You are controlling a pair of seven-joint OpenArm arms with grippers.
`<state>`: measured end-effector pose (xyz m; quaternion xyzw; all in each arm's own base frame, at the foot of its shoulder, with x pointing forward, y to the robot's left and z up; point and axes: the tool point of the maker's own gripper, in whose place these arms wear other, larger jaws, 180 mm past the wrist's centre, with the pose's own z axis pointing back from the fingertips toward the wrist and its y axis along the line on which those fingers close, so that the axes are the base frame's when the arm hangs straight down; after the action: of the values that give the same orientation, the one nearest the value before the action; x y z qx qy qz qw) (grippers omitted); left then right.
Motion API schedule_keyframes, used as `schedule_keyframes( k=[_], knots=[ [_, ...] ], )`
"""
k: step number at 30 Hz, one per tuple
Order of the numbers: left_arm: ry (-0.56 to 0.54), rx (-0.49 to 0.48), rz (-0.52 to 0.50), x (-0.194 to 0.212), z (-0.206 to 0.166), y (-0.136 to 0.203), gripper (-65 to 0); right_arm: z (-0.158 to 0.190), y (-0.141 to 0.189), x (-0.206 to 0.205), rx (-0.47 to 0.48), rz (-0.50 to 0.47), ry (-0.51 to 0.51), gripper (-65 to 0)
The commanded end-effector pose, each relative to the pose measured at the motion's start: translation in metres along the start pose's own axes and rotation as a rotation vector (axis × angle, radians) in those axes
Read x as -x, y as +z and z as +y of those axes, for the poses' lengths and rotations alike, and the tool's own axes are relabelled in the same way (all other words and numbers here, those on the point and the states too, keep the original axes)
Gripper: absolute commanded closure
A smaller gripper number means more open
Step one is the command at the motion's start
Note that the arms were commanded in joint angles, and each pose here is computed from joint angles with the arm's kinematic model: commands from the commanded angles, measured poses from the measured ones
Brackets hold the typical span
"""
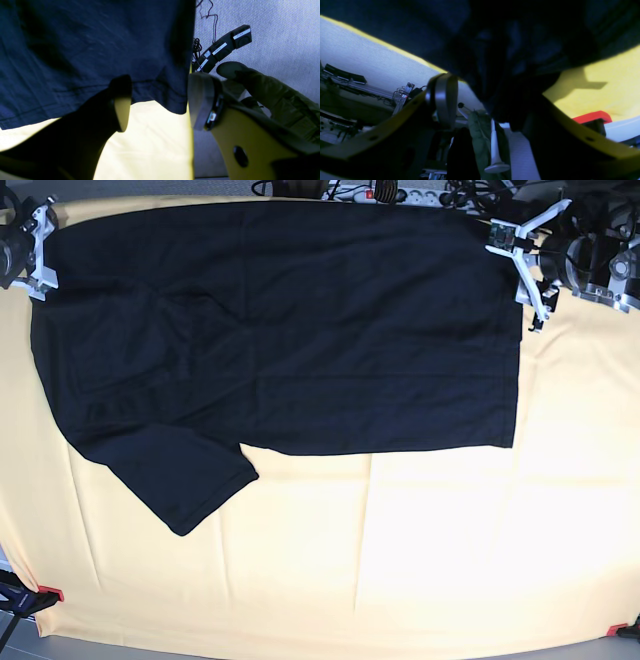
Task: Fold the T-shirt properly
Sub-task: 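Open both grippers and release the shirt edge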
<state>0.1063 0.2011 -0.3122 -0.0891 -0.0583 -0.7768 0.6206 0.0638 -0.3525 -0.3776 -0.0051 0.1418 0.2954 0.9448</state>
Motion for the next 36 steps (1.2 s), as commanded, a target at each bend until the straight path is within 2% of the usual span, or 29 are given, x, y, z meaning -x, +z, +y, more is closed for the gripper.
schedule_keyframes(
  k=[1, 6, 10, 21, 23, 26, 28, 32, 36],
  knots=[
    [-0.011, -0.001, 0.01, 0.002, 0.001, 0.006, -37.1, -0.002, 0.009, -0.006, 0.009, -0.02, 0.021, -33.3],
    [-0.011, -0.001, 0.009, 0.002, 0.001, 0.006, -37.1, 0.005, 0.026, -0.026, 0.046, -0.088, 0.095, -33.3],
    [-0.011, -0.001, 0.009, 0.002, 0.001, 0.006, -37.1, -0.003, 0.057, -0.046, 0.13, -0.186, 0.12, -33.3],
    [-0.011, -0.001, 0.009, 0.002, 0.001, 0.006, -37.1, -0.063, 0.148, -0.051, 0.412, -0.394, -0.013, -33.2],
    [-0.011, -0.001, 0.009, 0.002, 0.001, 0.006, -37.1, -0.068, 0.162, -0.05, 0.442, -0.433, -0.038, -33.2],
    [-0.019, -0.009, 0.021, 0.004, 0.002, 0.006, -36.3, -0.067, 0.177, -0.054, 0.432, -0.503, -0.057, -33.2],
    [0.002, -0.104, 0.06, 0.01, 0.019, 0.006, -34.5, -0.066, 0.183, -0.059, 0.426, -0.549, -0.062, -33.2],
    [0.102, -0.422, 0.118, 0.022, 0.074, 0.02, -34.0, -0.065, 0.199, -0.081, 0.454, -0.691, 0.013, -33.2],
    [0.118, -0.714, 0.146, 0.024, 0.119, 0.042, -34.0, -0.062, 0.214, -0.097, 0.48, -0.804, 0.094, -33.2]
  ],
)
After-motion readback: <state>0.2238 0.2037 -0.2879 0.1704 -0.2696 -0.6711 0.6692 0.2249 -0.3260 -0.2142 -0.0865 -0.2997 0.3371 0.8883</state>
